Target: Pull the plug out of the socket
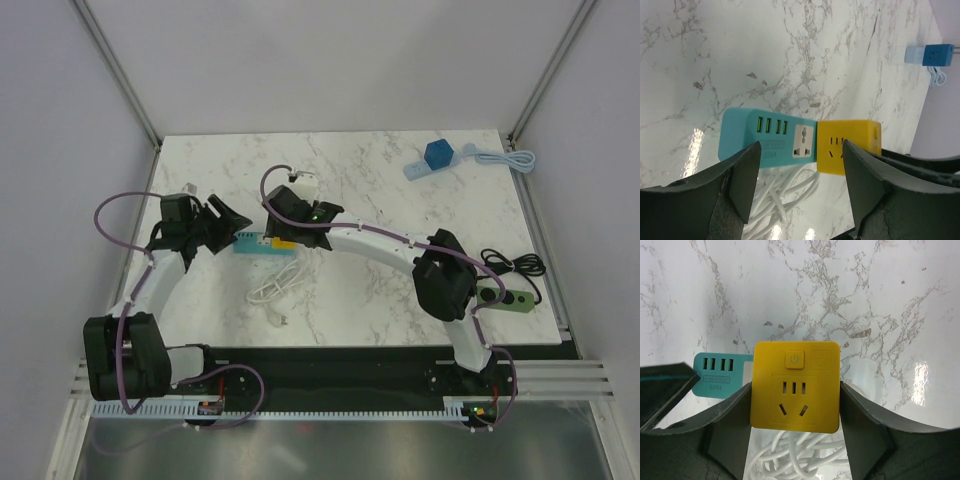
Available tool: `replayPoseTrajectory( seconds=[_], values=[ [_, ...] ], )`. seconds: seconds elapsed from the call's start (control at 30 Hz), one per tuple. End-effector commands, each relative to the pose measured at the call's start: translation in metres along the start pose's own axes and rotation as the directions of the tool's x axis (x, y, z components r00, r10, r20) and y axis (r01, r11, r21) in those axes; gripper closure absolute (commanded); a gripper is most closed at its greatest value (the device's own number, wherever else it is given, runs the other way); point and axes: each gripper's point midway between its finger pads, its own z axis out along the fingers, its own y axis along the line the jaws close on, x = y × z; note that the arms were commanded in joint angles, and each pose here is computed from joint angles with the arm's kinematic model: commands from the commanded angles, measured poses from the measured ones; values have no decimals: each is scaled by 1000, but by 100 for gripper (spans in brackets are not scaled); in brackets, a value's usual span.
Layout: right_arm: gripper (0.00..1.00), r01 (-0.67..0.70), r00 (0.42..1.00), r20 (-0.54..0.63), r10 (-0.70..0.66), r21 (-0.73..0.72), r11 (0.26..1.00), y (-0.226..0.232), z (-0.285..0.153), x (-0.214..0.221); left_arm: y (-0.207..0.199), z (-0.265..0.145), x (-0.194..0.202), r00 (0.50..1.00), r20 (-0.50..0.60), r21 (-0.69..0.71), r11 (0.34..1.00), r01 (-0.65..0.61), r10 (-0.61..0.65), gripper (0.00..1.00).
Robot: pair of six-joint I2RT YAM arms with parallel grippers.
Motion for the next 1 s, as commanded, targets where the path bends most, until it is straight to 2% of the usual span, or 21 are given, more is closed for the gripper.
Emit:
replayPoseTrajectory(
  seconds=[0.0, 0.13, 0.33, 0.5, 0.97],
  values=[
    [100, -75, 991, 98, 89, -134, 988, 30, -27, -46, -13, -12, 7, 999, -22, 69, 997, 29, -28, 26],
    [100, -81, 991, 94, 95, -137, 987, 31, -22, -45, -14, -22, 10, 999, 0, 75, 996, 47, -47, 26],
    [100, -106, 989, 89, 120, -155, 982, 34, -18, -49, 1, -30, 17, 996, 34, 15, 997, 76, -76, 20],
    [100, -127, 986, 88, 145, -179, 976, 40, -21, -53, 16, -19, 32, 992, -26, -26, 992, 120, -120, 20],
    [100, -201, 978, -11, 207, -296, 934, 58, -23, -32, 17, 6, 21, 991, 5, 17, 991, 135, -135, 22]
  ],
)
